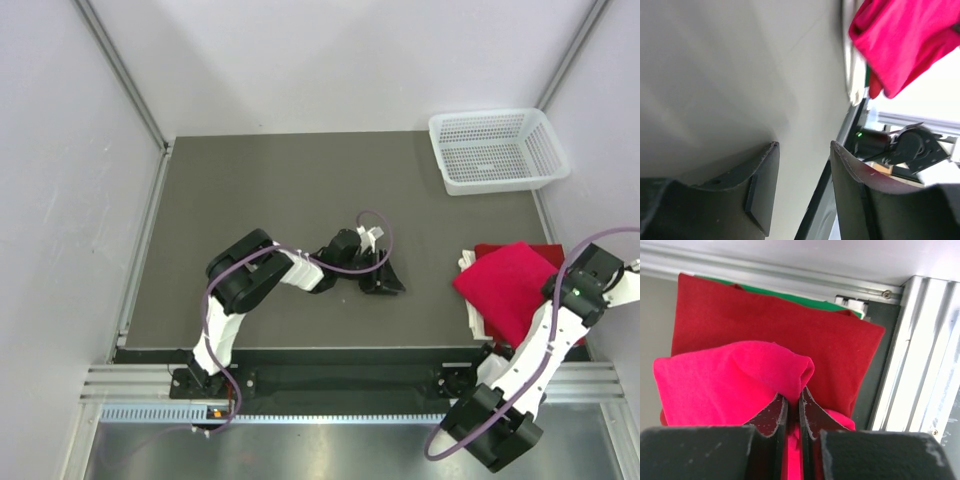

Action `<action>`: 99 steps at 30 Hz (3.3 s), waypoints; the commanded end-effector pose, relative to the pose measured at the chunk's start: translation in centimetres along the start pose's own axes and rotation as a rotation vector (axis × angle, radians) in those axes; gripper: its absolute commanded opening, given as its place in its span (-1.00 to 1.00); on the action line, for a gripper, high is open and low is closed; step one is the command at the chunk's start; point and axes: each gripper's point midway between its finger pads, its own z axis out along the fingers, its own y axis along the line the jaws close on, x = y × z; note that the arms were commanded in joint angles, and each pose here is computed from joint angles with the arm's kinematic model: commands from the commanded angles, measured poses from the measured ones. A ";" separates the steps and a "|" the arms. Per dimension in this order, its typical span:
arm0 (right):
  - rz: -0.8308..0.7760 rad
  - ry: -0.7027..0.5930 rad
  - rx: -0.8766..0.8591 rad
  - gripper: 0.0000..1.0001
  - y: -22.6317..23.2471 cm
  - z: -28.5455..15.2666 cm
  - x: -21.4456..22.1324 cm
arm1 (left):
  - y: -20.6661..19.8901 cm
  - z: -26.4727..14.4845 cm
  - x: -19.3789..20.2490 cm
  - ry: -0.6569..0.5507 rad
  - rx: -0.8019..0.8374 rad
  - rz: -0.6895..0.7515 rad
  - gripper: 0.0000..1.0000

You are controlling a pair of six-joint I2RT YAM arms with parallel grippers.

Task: Fold and stack the t-shirts
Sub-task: Neatly place the folded tshirt to the corner

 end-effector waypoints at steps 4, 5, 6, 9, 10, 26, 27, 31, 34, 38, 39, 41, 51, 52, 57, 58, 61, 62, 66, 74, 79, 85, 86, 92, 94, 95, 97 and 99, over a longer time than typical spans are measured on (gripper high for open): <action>0.046 -0.112 0.001 -1.00 -0.3 0.3 -2.2 | -4.9 3.0 -0.8 -0.024 0.215 0.052 0.03; 0.040 -0.100 0.006 -1.00 -0.3 0.5 -2.2 | -5.7 3.2 -0.8 -0.034 0.254 0.067 0.03; 0.038 -0.091 0.017 -1.00 -0.4 0.5 -2.0 | -6.0 3.5 -0.5 -0.031 0.263 0.057 0.03; 0.057 -0.107 0.033 -1.00 -0.8 0.0 -2.4 | -6.6 4.7 0.0 -0.022 0.272 0.067 0.03; 0.070 -0.121 0.051 -1.00 -1.2 -0.2 -2.7 | -6.8 5.2 -0.2 -0.030 0.274 0.077 0.03; 0.112 -0.082 0.125 -1.00 -2.6 0.7 -0.9 | -8.8 10.4 -0.4 -0.073 0.277 0.126 0.03; 0.111 -0.081 0.122 -1.00 -2.6 0.7 -0.9 | -9.0 10.9 -0.7 -0.080 0.277 0.130 0.03; 0.109 -0.081 0.111 -1.00 -2.4 0.7 -0.9 | -9.2 11.9 -0.9 -0.099 0.269 0.132 0.02; 0.106 -0.081 0.104 -1.00 -2.3 0.6 -1.0 | -9.6 12.2 -1.5 -0.119 0.284 0.124 0.01; 0.108 -0.082 0.103 -1.00 -2.3 0.6 -1.0 | -10.2 12.7 -2.0 -0.123 0.288 0.122 -0.05; 0.111 -0.083 0.103 -1.00 -2.3 0.6 -1.0 | -10.3 12.7 -2.1 -0.127 0.288 0.123 -0.09; 0.110 -0.087 0.099 -1.00 -2.2 0.5 -1.2 | -10.3 12.6 -2.4 -0.139 0.279 0.127 -0.32; 0.154 -0.133 0.156 -1.00 -3.5 0.3 -1.8 | -12.7 12.6 -5.7 -0.193 0.254 0.157 -1.00; 0.160 -0.135 0.171 -1.00 -3.8 0.2 -1.8 | -12.7 12.5 -6.0 -0.198 0.251 0.155 -1.00; 0.177 -0.146 0.218 -1.00 -4.6 0.1 -1.9 | -13.6 11.9 -7.5 -0.236 0.251 0.171 -1.00; 0.177 -0.144 0.224 -1.00 -4.7 0.0 -1.8 | -14.0 12.0 -7.7 -0.239 0.248 0.173 -1.00; 0.183 -0.147 0.255 -1.00 -5.2 0.0 -1.9 | -14.7 12.3 -8.8 -0.241 0.260 0.178 -1.00; 0.185 -0.149 0.265 -1.00 -5.4 -0.1 -1.9 | -14.1 12.6 -8.8 -0.233 0.252 0.169 -1.00; 0.196 -0.163 0.276 -1.00 -5.7 -0.6 -2.2 | -14.0 12.3 -9.0 -0.223 0.262 0.147 -1.00; 0.204 -0.163 0.293 -1.00 -6.1 -1.1 -2.0 | -13.7 12.2 -9.2 -0.220 0.212 0.100 -1.00; 0.208 -0.154 0.354 -0.88 -6.9 -0.7 -1.9 | -12.1 13.1 -9.3 -0.200 0.186 0.070 -0.83; 0.229 -0.153 0.429 -0.26 -8.0 -0.6 -1.9 | -12.7 12.8 -9.5 -0.159 0.198 0.105 -0.12; 0.235 -0.153 0.432 -0.13 -8.1 -0.8 -2.1 | -12.4 12.6 -9.4 -0.141 0.173 0.104 -0.07; 0.195 -0.158 0.289 0.01 -6.0 -2.2 -3.4 | -11.0 9.0 -10.3 -0.132 0.043 0.131 0.13; 0.180 -0.168 0.187 -0.04 -4.0 -2.2 -4.5 | -10.5 7.2 -10.3 -0.142 0.019 0.134 0.13; 0.161 -0.141 0.100 -0.08 -2.2 -1.9 -4.5 | -10.5 6.7 -10.1 -0.141 0.020 0.148 0.13; 0.145 -0.089 0.019 -0.09 -0.4 -1.3 -4.0 | -11.1 5.7 -9.2 -0.116 0.040 0.187 0.14; 0.135 -0.012 -0.004 -0.12 0.6 -0.6 -3.1 | -10.3 5.2 -7.9 -0.082 0.037 0.191 0.13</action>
